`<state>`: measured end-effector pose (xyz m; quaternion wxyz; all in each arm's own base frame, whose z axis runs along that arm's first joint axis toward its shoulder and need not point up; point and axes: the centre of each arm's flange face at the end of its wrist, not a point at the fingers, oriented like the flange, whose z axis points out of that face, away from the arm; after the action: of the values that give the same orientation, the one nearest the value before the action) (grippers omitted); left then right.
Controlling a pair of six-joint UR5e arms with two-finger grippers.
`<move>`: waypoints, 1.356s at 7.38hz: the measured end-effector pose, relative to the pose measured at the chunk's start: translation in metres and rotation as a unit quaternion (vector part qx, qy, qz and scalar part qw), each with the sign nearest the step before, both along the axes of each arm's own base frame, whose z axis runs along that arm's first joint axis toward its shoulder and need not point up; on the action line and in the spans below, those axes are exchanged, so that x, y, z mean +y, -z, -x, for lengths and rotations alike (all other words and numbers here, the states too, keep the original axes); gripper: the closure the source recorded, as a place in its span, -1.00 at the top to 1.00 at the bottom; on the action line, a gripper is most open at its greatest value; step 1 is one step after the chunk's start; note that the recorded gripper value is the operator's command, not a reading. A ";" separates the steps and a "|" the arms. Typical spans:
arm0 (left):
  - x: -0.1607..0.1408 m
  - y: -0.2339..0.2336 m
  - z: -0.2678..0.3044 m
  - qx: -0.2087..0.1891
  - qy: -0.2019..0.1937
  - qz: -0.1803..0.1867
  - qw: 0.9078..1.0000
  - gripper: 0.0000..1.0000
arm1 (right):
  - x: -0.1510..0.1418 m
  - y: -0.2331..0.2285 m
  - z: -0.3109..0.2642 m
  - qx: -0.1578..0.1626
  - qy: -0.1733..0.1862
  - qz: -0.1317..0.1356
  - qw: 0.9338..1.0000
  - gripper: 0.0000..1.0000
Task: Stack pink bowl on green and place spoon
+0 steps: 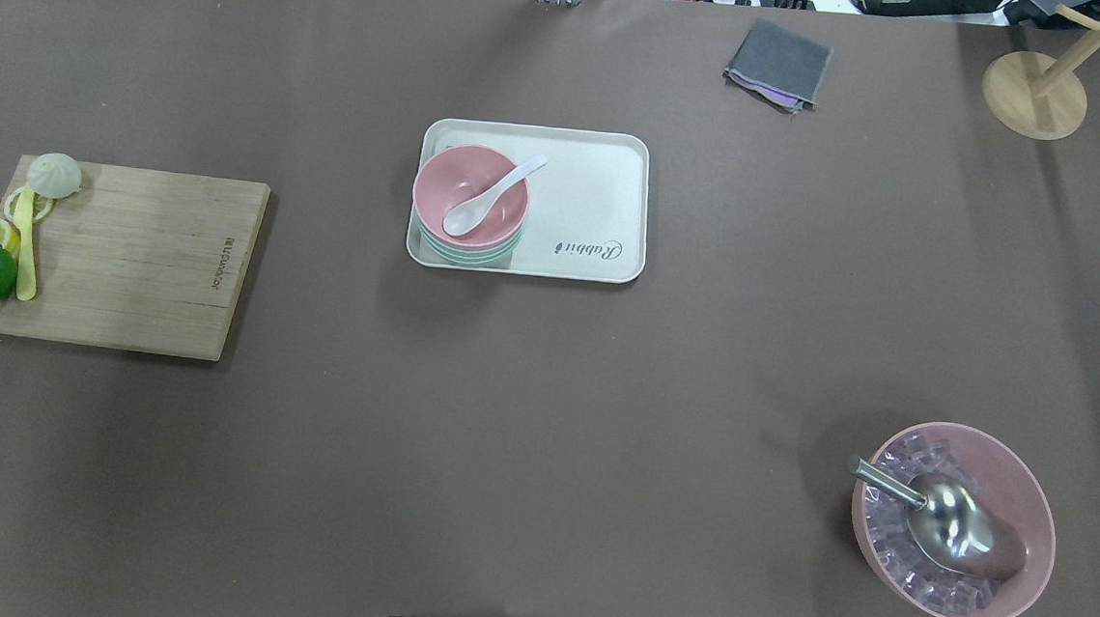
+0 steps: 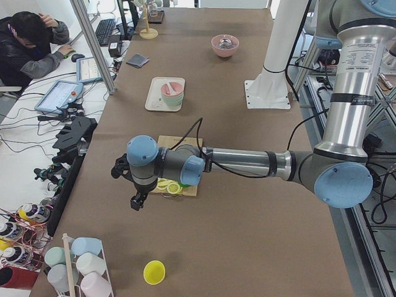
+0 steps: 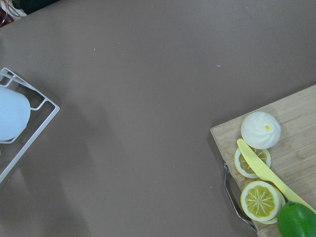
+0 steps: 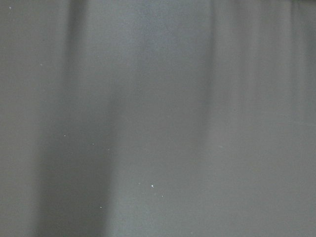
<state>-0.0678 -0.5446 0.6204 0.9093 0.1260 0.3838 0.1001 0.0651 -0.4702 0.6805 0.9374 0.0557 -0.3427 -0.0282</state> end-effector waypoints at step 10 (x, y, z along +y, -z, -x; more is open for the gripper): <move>0.051 -0.036 0.000 -0.001 0.059 0.044 0.997 0.96 | -0.009 0.034 0.013 0.001 0.013 0.041 0.999 1.00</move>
<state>-0.0676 -0.4938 0.6562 0.9186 0.1087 0.3788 0.0292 0.0522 -0.4795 0.6466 0.9386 0.0127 -0.3437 -0.0265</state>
